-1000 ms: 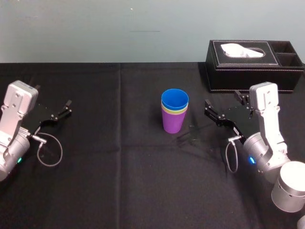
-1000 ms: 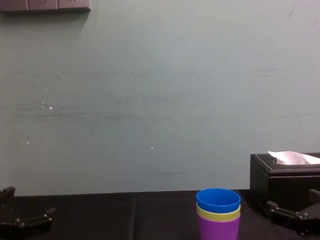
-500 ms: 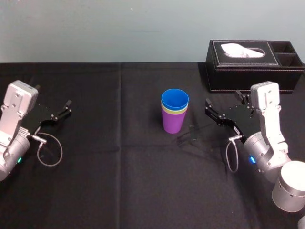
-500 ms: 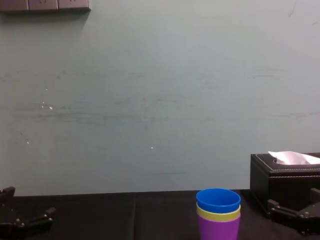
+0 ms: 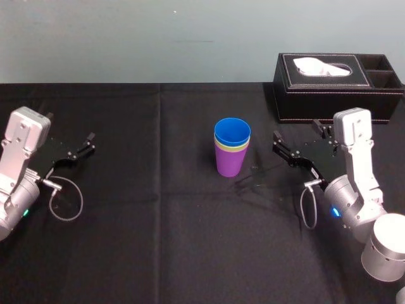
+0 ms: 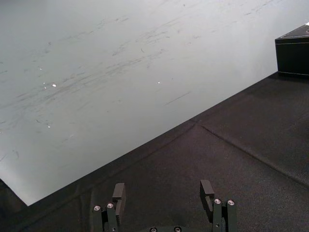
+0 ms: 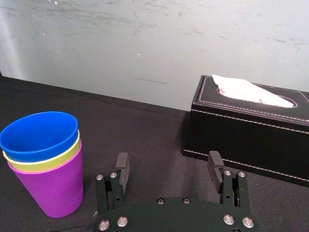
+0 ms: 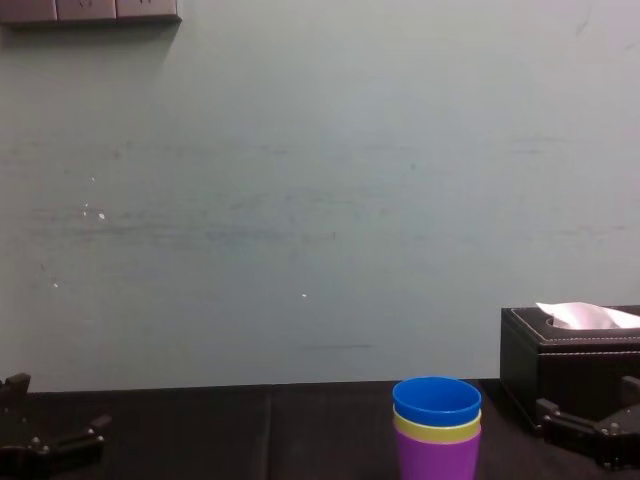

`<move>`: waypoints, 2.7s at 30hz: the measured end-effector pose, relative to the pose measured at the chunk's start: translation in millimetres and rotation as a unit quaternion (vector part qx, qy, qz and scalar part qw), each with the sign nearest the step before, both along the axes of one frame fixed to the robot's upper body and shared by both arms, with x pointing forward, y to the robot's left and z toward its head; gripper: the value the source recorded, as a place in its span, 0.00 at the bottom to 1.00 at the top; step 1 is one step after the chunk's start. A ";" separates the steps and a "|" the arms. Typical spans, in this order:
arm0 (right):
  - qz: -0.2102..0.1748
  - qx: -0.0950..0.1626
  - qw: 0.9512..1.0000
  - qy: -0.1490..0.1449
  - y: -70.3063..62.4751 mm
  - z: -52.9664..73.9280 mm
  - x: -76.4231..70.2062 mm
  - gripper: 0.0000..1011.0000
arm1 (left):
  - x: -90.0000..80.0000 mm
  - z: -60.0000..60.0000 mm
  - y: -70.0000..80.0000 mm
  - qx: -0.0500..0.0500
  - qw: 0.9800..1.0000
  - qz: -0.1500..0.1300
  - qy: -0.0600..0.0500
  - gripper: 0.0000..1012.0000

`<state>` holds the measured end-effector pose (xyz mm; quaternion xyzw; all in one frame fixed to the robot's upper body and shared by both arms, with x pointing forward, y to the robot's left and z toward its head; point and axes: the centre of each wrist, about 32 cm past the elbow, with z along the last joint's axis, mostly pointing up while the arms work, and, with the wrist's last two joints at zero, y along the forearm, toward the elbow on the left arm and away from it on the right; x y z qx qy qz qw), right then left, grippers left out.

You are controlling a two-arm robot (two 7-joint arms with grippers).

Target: Stack the three plastic cups sequentially using one hand.

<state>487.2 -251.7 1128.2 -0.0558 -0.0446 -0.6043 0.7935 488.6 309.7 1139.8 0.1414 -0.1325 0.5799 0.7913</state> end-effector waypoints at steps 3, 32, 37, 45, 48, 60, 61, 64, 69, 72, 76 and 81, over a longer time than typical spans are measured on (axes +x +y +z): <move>0.000 0.000 1.000 0.000 0.0 0.1 0.0 0.99 | 0.0 0.0 0.0 0.000 1.000 0.000 0.000 1.00; 0.000 0.000 1.000 0.000 0.0 0.1 0.0 0.99 | 0.0 0.0 0.0 0.000 1.000 0.000 0.000 1.00; 0.000 0.000 1.000 0.000 0.0 0.1 0.0 0.99 | 0.0 0.0 0.0 0.000 1.000 0.000 0.000 1.00; 0.000 0.000 1.000 0.000 0.0 0.1 0.0 0.99 | 0.0 0.0 0.0 0.000 1.000 0.000 0.000 1.00; 0.000 0.000 1.000 0.000 0.0 0.1 0.0 0.99 | 0.0 0.0 0.0 0.000 1.000 0.000 0.000 1.00; 0.000 0.000 1.000 0.000 0.0 0.1 0.0 0.99 | 0.0 0.0 0.0 0.000 1.000 0.000 0.000 1.00; 0.000 0.000 1.000 0.000 0.0 0.1 0.0 0.99 | 0.0 0.0 0.0 0.000 1.000 0.000 0.000 1.00; 0.000 0.000 1.000 0.000 0.1 0.1 0.0 0.99 | 0.0 0.0 0.0 0.000 1.000 0.000 0.000 1.00; 0.000 0.000 1.000 0.000 0.0 0.1 0.0 0.99 | 0.0 0.0 0.0 0.000 1.000 0.000 0.000 1.00; 0.000 0.000 1.000 0.000 0.0 0.1 0.0 0.99 | 0.0 0.0 0.0 0.000 1.000 0.000 0.000 1.00; 0.000 0.000 1.000 0.000 0.0 0.1 0.0 0.99 | 0.0 0.0 0.0 0.000 1.000 0.000 0.000 1.00; 0.000 0.000 1.000 0.000 0.0 0.1 0.0 0.99 | 0.0 0.0 0.0 0.000 1.000 0.000 0.000 1.00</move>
